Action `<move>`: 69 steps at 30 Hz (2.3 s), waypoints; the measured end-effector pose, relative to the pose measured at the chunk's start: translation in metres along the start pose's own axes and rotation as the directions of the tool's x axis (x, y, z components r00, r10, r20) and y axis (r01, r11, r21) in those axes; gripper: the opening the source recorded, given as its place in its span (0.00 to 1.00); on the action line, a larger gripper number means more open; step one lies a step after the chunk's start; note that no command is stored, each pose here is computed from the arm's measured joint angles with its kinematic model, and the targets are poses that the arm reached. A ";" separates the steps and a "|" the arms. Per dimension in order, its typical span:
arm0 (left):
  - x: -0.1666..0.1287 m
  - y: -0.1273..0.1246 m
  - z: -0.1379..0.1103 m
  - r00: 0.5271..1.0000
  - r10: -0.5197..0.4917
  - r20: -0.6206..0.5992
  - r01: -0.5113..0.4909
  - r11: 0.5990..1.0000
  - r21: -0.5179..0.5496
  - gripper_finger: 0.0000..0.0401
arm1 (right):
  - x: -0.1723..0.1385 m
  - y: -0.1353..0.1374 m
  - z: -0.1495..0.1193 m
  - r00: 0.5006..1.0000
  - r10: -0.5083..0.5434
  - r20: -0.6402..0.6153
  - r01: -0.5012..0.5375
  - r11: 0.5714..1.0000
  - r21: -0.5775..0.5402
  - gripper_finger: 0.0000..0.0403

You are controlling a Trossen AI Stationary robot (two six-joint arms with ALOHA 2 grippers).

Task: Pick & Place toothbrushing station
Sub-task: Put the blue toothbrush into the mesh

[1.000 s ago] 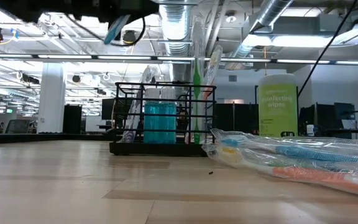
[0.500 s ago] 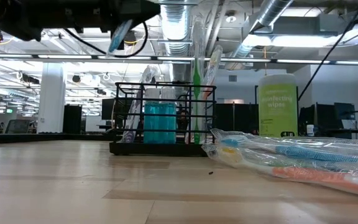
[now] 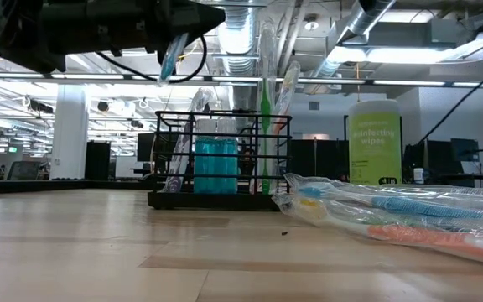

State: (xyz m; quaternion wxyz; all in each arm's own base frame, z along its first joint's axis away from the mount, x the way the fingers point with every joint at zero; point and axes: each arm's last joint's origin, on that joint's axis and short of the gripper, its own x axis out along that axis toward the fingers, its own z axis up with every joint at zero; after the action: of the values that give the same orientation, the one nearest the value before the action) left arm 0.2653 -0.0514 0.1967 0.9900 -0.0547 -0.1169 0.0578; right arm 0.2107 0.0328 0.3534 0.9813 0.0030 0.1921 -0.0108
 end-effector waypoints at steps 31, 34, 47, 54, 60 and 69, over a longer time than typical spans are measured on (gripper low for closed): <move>0.009 0.016 -0.024 0.999 0.016 0.050 -0.016 1.000 0.007 0.00 | 0.019 0.005 -0.027 1.000 0.018 0.008 -0.018 1.000 -0.007 0.06; 0.011 0.024 -0.024 0.999 0.008 0.048 -0.007 1.000 -0.018 0.00 | 0.020 0.006 -0.027 1.000 0.019 0.009 -0.019 1.000 -0.012 0.05; 0.006 0.021 -0.035 1.000 -0.014 0.002 0.014 1.000 0.009 0.00 | 0.023 0.006 -0.028 1.000 0.018 0.000 -0.018 0.999 -0.029 0.05; 0.002 0.025 -0.037 1.000 0.010 -0.011 -0.010 1.000 0.007 0.00 | 0.023 0.006 -0.027 1.000 0.019 0.013 -0.019 0.999 -0.030 0.04; 0.003 0.025 -0.039 1.000 0.013 -0.016 -0.013 1.000 0.003 0.00 | 0.023 0.006 -0.027 1.000 0.019 0.010 -0.019 0.999 -0.031 0.04; 0.010 0.024 -0.057 0.998 0.009 -0.069 -0.009 1.000 -0.007 0.00 | 0.023 0.006 -0.026 1.000 0.020 0.016 -0.019 0.999 -0.029 0.04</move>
State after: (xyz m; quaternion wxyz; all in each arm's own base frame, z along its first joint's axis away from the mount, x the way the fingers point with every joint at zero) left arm 0.2857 -0.0320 0.1407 0.9929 -0.0610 -0.0824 0.0600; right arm 0.2223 0.0388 0.3202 0.9828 -0.0096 0.1843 0.0015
